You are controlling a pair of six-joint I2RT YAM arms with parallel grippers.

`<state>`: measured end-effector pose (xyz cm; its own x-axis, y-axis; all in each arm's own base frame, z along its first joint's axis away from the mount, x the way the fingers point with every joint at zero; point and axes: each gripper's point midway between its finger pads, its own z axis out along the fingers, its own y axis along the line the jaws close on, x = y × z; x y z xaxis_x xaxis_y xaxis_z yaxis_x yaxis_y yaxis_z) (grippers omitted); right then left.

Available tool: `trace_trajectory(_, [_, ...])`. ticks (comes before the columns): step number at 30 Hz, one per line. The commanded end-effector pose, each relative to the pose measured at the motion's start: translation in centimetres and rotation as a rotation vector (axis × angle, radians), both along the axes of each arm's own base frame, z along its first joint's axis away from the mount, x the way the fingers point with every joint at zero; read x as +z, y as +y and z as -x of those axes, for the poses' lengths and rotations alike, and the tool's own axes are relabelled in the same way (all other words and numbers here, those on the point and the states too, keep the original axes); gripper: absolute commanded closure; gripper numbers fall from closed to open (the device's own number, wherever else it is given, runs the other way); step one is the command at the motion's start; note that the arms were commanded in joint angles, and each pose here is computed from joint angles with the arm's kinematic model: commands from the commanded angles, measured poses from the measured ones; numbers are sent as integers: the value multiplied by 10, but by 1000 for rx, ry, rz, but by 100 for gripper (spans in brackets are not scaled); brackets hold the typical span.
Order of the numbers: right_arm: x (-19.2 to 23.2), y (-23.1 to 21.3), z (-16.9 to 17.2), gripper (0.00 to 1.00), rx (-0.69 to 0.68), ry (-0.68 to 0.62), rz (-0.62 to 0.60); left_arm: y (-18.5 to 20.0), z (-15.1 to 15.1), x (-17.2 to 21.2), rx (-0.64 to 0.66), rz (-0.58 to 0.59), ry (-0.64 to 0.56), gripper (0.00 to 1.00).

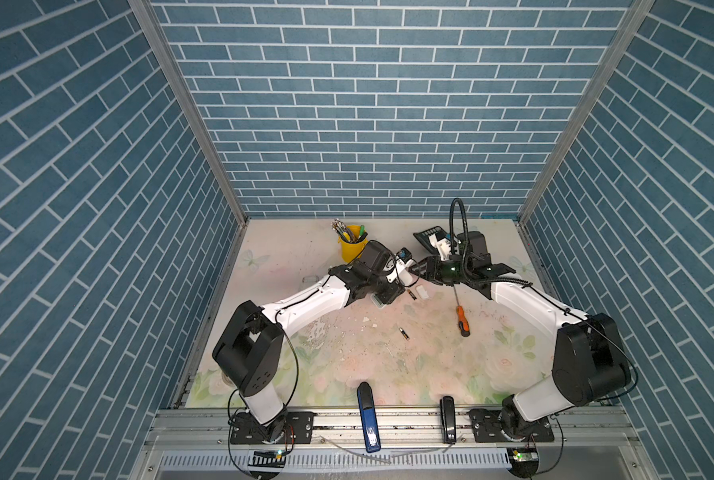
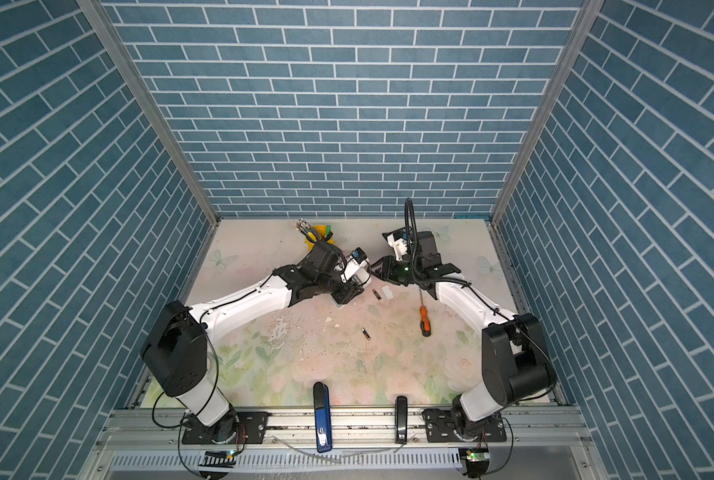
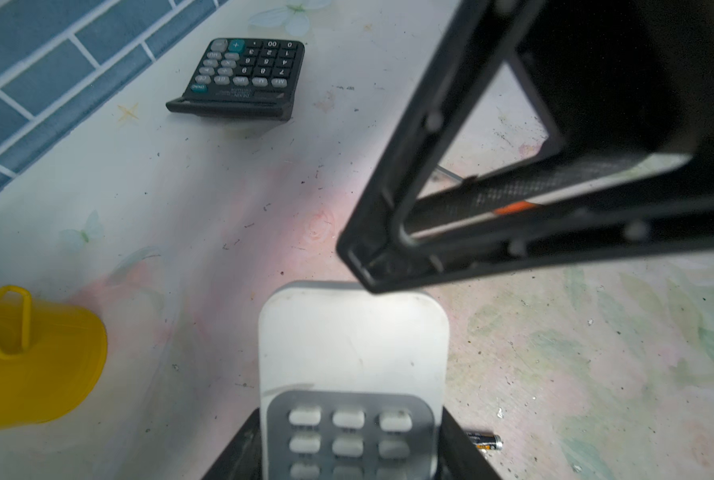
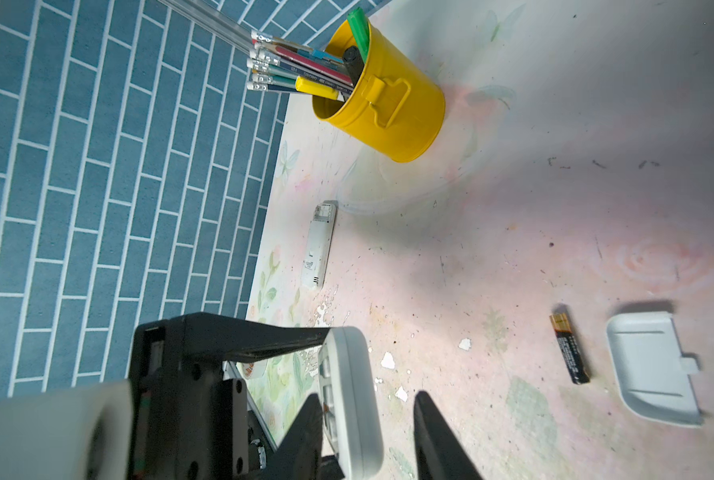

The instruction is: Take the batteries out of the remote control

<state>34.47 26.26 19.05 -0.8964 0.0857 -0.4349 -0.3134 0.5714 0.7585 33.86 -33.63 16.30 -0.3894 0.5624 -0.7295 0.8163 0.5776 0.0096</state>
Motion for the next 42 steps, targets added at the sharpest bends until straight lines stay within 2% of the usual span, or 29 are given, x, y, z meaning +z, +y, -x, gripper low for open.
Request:
trace_trajectory(1, [-2,4,2,63,24,23,-25,-11,-5,22,-27,34,-56,67])
trace_trajectory(6, [-5,6,2,64,34,28,-26,-17,-3,23,-44,35,-59,67])
trace_trajectory(13, [-8,8,1,74,42,36,-34,-21,-4,25,-48,37,-67,67])
trace_trajectory(20, [-9,9,1,79,45,39,-47,-26,-8,24,-48,41,-66,67])
trace_trajectory(29, [-9,9,3,100,43,33,-54,-27,-13,24,-35,37,-75,67])
trace_trajectory(42, [-6,3,2,100,11,2,-37,-17,-8,31,7,54,-83,42])
